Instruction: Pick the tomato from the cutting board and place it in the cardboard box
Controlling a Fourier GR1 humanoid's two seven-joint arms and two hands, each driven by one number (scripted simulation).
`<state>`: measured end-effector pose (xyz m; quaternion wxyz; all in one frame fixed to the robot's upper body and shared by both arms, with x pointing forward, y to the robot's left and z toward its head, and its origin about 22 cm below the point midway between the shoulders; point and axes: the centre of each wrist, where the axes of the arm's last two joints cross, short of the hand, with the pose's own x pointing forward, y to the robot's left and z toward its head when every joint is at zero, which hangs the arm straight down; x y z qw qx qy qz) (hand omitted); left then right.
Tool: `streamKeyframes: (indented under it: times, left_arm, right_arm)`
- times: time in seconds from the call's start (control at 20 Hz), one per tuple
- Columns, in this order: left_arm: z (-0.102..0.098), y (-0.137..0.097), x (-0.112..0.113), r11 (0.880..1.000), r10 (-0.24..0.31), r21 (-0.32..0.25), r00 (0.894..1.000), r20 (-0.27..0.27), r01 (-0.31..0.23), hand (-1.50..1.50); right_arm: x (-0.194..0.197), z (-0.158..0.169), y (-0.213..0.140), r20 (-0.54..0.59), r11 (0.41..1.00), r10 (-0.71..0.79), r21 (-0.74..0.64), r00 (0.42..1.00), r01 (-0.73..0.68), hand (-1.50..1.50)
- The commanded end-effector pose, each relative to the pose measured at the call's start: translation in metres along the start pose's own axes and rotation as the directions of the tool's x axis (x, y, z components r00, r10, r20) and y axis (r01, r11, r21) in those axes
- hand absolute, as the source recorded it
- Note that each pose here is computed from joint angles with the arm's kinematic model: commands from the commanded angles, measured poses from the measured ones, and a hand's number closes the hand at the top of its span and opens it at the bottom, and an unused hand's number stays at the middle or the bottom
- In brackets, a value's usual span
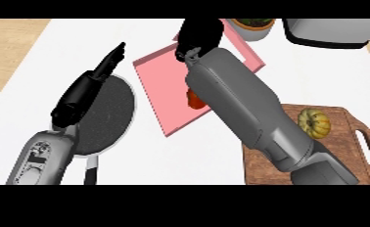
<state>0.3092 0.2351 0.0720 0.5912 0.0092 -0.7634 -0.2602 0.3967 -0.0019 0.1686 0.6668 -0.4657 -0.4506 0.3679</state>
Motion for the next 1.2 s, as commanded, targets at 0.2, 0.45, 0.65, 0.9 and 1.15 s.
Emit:
streamKeyframes:
  times: [0.2,0.45,0.65,0.9,1.15]
  left_arm:
    - [0.008,0.021,-0.009,0.999,0.002,0.039,1.0,-0.023,-0.001,0.0]
    - [0.016,0.02,-0.013,0.999,-0.003,0.032,0.999,-0.035,0.004,0.0]
    - [0.015,0.011,-0.011,0.999,0.013,0.049,1.0,-0.026,-0.012,0.0]
    - [0.022,0.023,-0.01,0.998,-0.003,0.058,0.999,-0.04,0.005,0.0]
    - [0.036,0.025,-0.017,0.997,-0.017,0.071,0.999,-0.034,0.019,0.0]
  right_arm:
    - [0.0,-0.004,0.021,0.075,0.978,-0.05,0.206,0.996,0.034,-1.5]
    - [0.006,0.013,0.012,0.254,0.95,-0.307,0.025,0.917,0.312,-1.5]
    - [0.011,0.018,-0.04,0.301,0.673,-0.692,-0.058,0.656,0.737,-1.5]
    - [-0.022,0.004,-0.019,0.245,0.443,-0.849,-0.155,0.469,0.883,-1.5]
    - [-0.054,-0.007,0.011,0.25,0.385,-0.867,-0.214,0.431,0.898,-1.5]
